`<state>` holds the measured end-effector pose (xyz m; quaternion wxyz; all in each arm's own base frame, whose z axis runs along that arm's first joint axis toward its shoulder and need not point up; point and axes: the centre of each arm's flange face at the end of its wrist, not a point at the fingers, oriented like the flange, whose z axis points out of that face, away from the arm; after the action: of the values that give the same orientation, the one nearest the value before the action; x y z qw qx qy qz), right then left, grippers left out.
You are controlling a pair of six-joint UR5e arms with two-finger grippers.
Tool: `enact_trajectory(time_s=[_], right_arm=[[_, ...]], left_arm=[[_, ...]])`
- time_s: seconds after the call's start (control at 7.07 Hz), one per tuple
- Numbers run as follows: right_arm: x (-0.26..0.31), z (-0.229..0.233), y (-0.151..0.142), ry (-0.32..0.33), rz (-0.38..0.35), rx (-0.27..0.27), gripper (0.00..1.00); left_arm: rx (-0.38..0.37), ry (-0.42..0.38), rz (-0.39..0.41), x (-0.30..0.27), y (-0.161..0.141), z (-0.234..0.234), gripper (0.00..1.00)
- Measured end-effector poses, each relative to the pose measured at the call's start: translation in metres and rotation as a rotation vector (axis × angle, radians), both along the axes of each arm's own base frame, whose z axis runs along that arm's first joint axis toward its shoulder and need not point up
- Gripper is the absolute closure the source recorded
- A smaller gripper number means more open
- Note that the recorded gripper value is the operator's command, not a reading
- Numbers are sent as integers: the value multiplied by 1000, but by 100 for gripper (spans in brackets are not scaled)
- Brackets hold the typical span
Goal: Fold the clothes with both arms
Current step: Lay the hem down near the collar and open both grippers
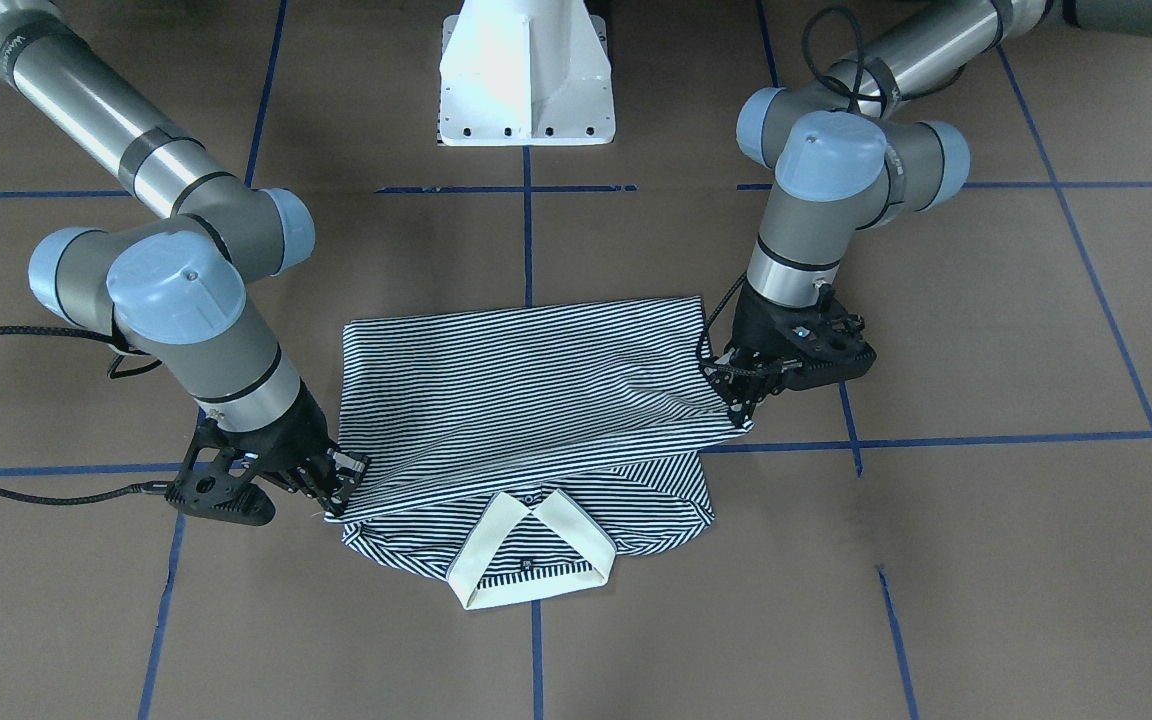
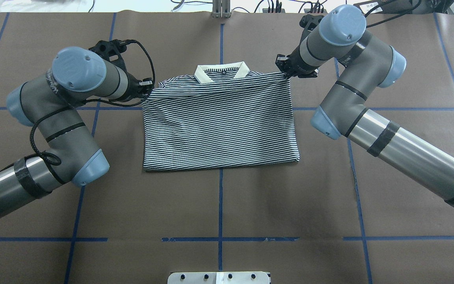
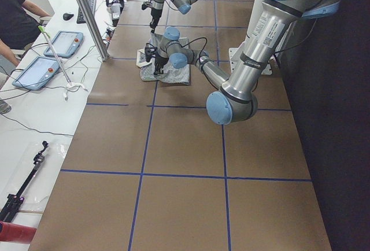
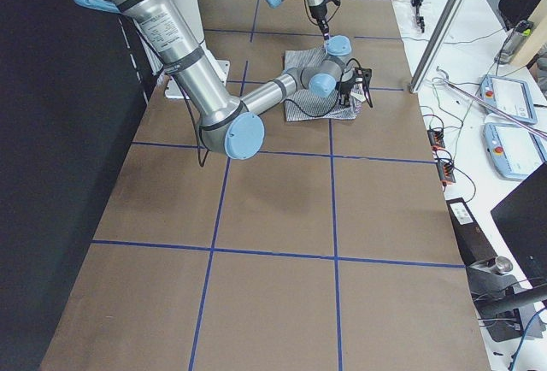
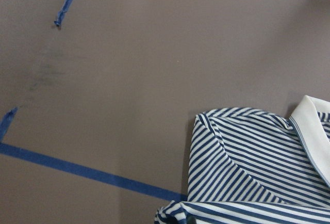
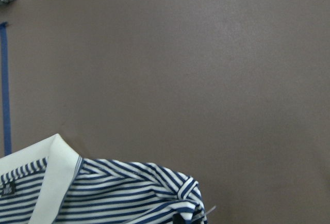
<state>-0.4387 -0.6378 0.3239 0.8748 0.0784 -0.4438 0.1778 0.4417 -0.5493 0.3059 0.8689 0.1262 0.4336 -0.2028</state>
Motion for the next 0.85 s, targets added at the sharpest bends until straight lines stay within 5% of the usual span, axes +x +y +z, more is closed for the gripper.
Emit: enact_trajectory(time_s=[0.85], right_arm=[[3,-13,-19,-8,16,5,100]], left_arm=[[-3,-5,-37,6,-42,-6,100]])
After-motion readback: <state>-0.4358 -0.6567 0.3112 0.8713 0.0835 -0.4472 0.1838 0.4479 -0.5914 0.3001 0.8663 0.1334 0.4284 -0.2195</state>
